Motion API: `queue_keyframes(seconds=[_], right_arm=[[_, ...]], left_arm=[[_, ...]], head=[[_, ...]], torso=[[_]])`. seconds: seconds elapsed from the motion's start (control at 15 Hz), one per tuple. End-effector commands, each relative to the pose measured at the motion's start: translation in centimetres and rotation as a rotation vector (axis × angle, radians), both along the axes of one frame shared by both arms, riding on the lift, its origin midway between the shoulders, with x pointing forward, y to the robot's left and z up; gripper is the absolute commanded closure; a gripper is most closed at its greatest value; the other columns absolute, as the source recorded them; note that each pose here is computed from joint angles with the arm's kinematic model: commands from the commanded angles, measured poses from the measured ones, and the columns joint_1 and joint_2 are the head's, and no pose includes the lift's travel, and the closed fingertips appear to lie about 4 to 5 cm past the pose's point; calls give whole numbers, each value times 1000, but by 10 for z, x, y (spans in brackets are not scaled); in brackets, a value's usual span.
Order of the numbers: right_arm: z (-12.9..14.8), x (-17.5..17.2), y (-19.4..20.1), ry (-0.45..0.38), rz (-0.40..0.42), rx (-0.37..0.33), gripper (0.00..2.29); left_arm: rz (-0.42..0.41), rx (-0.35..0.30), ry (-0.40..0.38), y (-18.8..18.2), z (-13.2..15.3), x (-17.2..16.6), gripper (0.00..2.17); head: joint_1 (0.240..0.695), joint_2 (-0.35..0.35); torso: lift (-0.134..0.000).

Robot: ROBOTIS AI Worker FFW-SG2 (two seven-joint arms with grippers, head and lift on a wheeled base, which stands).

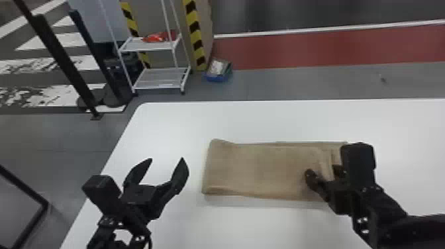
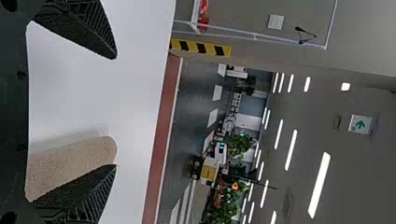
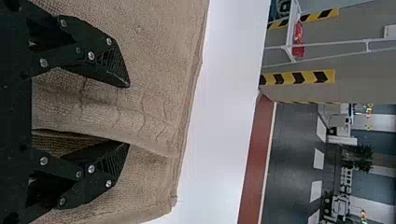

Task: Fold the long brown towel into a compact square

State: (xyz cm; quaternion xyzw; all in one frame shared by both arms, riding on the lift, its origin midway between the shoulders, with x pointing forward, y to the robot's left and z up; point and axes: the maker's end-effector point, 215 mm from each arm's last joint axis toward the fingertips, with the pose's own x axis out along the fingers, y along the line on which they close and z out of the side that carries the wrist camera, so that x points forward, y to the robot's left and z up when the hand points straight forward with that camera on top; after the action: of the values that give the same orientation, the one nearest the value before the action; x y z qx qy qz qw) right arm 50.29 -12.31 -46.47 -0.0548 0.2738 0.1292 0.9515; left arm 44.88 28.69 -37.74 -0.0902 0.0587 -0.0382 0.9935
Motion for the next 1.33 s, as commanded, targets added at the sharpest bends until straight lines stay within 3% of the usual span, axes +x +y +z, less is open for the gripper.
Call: queue_keyframes(seconds=[0.0,0.2,0.87,1.2,1.27], right_arm=[[2,-3,0,1,0,-2,508],[3,-14,4,-1,6,-8,394],[-10,-14,-1,29,-2,-37,410],[0,-10,4,2,6,-30,508],[1,-9,4,0,6,-30,647]], left_arm=[[2,-2,-1,0,0,0,39],[3,-2,-3,1,0,0,39],[2,-4,-15,2,2,2,39],[1,-5,-13,1,1,2,39],[1,-5,-13,1,1,2,39]], head=[[695,190],[695,193],[695,193],[695,196],[695,196]], torso=[[-117],[-117],[-117],[-117],[-117]])
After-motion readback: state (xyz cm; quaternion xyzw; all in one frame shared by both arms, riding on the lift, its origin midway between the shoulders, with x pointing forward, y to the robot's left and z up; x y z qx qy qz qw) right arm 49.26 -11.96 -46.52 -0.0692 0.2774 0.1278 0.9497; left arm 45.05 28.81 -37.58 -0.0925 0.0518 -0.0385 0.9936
